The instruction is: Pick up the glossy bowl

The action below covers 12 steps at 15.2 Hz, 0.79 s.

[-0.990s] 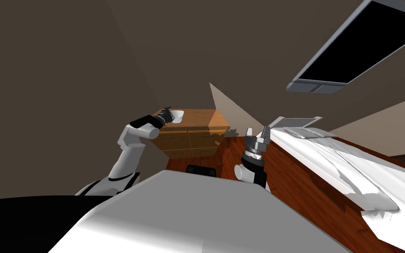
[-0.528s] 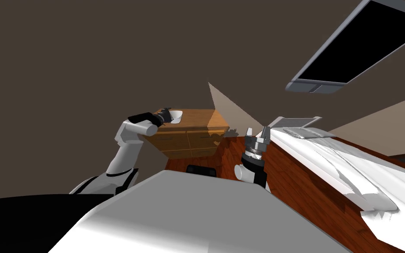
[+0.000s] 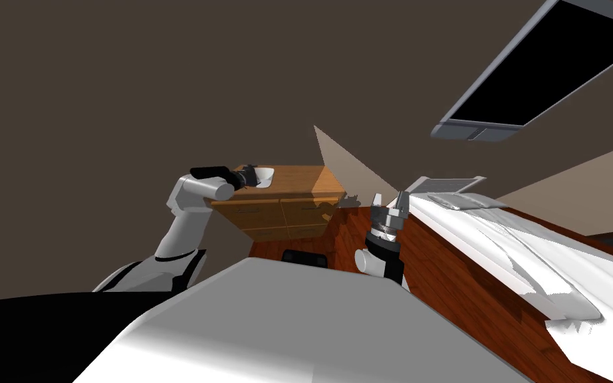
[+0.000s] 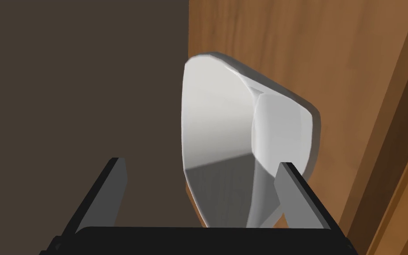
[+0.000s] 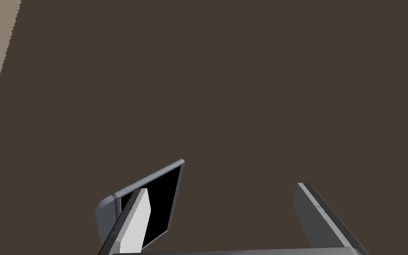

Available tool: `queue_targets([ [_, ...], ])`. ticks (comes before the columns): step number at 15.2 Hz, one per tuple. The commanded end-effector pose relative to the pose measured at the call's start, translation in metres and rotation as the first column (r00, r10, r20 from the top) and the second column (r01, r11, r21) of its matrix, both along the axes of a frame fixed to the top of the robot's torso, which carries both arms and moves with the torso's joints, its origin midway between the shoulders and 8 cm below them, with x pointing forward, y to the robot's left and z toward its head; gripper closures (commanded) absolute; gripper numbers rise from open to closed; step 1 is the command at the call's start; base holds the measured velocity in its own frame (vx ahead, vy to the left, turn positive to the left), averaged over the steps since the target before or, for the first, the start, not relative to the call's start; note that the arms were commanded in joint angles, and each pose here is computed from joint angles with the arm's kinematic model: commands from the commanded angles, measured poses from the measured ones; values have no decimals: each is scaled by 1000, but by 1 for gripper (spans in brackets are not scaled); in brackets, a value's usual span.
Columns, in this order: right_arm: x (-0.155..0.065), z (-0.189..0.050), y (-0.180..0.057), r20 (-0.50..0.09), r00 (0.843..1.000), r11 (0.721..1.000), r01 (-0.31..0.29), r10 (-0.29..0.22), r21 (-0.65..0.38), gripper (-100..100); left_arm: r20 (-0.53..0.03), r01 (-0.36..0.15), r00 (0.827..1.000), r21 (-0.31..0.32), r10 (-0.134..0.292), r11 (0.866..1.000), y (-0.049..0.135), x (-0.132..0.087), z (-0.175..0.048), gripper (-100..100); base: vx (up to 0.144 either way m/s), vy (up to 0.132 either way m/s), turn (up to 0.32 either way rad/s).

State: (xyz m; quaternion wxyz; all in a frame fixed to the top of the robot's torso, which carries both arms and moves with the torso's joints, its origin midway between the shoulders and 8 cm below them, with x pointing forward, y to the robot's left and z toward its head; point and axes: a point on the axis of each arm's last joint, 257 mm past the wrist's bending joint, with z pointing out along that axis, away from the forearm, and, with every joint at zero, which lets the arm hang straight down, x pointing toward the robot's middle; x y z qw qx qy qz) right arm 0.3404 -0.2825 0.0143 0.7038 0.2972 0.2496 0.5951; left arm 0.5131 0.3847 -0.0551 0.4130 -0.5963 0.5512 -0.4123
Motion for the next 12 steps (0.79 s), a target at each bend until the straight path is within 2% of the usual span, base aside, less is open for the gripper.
queue_targets([
  [1,0,0,0,0,1000,1000,0,0,0,0,-46,-9,999,-2,9,1000,4,-3,-8,-100,24,-23,-4],
  [3,0,0,0,0,1000,1000,0,0,0,0,-72,-13,997,-10,12,1000,10,-3,-5,-100,19,-18,-8],
  [5,0,0,0,0,1000,1000,0,0,0,0,-109,-21,994,-8,20,1000,12,-7,-14,-100,30,-19,-9],
  [6,0,0,0,0,1000,1000,0,0,0,0,-109,-21,994,-8,20,1000,12,-7,-14,-100,17,-8,0],
  [9,0,0,0,0,1000,1000,0,0,0,0,-168,-33,985,-13,31,999,19,-12,-18,-100,31,-15,-12],
  [10,0,0,0,0,1000,1000,0,0,0,0,-183,-36,983,-21,32,999,24,-12,-12,-100,45,-20,-17],
  [12,0,0,0,0,1000,1000,0,0,0,0,-221,-45,974,-17,40,999,26,-17,-21,-100,41,-18,-12],
])
